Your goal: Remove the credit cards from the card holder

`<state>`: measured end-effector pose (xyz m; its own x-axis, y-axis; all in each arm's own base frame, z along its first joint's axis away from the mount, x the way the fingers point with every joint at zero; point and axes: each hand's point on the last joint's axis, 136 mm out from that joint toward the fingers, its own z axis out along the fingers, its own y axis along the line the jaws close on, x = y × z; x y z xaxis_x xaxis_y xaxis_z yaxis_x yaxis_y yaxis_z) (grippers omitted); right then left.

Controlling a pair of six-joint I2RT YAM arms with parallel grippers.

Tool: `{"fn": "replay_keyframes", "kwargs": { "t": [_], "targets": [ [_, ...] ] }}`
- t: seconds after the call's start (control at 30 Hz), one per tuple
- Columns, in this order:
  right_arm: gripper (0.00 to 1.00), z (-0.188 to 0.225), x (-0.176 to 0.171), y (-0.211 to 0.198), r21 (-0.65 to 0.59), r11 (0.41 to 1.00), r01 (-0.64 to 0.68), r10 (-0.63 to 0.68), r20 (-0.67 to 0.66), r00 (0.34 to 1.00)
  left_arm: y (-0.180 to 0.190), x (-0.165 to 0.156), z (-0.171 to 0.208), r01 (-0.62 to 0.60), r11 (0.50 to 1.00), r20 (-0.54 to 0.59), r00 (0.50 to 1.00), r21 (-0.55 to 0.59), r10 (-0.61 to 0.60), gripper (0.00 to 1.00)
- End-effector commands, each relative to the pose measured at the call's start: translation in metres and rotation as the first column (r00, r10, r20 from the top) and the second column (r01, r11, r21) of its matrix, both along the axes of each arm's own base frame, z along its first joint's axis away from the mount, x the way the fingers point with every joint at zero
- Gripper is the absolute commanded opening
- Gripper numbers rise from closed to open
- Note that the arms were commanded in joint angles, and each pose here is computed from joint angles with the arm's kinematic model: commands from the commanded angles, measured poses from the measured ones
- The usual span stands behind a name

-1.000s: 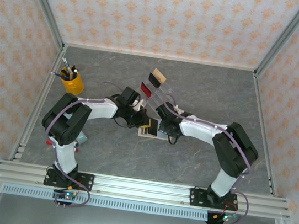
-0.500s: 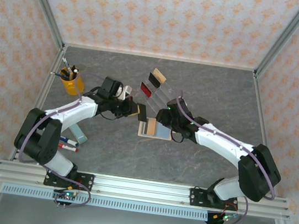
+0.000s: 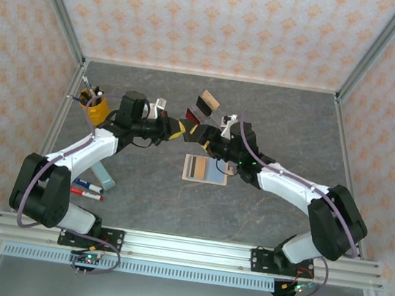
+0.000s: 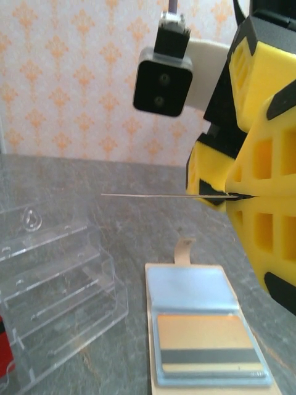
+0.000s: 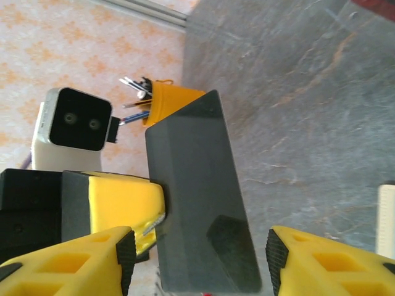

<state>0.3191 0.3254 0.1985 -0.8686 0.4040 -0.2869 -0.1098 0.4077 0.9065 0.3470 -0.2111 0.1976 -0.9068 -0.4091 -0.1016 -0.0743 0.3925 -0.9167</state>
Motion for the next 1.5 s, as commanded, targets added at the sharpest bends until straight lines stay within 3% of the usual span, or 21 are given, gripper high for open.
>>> {"fn": "replay_keyframes", "kwargs": {
  "t": [0.0,0.17,0.4,0.63,0.7,0.8,0.83,0.93,1.1,1.27,1.47],
  "targets": [
    [0.59,0.023,0.003,0.007,0.129,0.991,-0.023,0.020,0.024,1.000,-0.004,-0.004,0.026,0.021,0.997,0.044,0.999,-0.077,-0.018,0.00],
    [0.49,0.038,0.006,0.007,0.208,0.978,-0.014,0.002,0.056,0.998,-0.003,-0.008,0.024,0.031,0.996,0.013,0.999,-0.081,-0.030,0.00],
    [0.39,0.035,0.008,0.000,0.211,0.977,0.029,-0.041,0.049,0.998,0.005,-0.009,0.009,0.021,0.998,-0.030,0.999,-0.063,-0.023,0.00],
    [0.11,0.029,0.008,-0.004,0.136,0.990,0.034,-0.046,0.081,0.996,0.015,-0.016,0.000,0.014,1.000,-0.047,0.999,0.009,-0.014,0.00],
    [0.01,0.026,0.009,-0.008,0.064,0.997,0.042,-0.048,0.105,0.993,0.020,-0.021,-0.006,0.011,0.998,-0.065,0.998,0.065,-0.007,0.09],
    [0.00,0.017,0.014,-0.020,-0.115,0.991,0.072,-0.052,0.169,0.984,0.038,-0.031,-0.020,-0.021,0.978,-0.080,0.996,0.209,0.038,0.40],
    [0.00,0.013,0.018,-0.027,-0.190,0.977,0.096,-0.058,0.197,0.979,0.045,-0.034,-0.024,-0.032,0.966,-0.079,0.995,0.258,0.054,0.52],
    [0.00,0.011,0.029,-0.040,-0.375,0.917,0.135,-0.018,0.300,0.954,0.064,-0.042,-0.034,-0.061,0.925,-0.073,0.993,0.375,0.095,0.72],
    [0.00,0.018,0.053,-0.035,-0.608,0.783,0.129,0.193,0.434,0.880,0.088,-0.050,-0.042,-0.121,0.861,-0.032,0.987,0.493,0.157,0.95],
    [0.00,0.019,0.086,-0.023,-0.741,0.648,0.175,0.369,0.507,0.779,0.102,-0.051,-0.041,-0.156,0.819,-0.003,0.982,0.552,0.189,1.00],
    [0.00,0.011,0.122,-0.004,-0.828,0.526,0.194,0.499,0.485,0.718,0.112,-0.056,-0.048,-0.165,0.783,-0.017,0.976,0.600,0.218,1.00]
  ]
}}
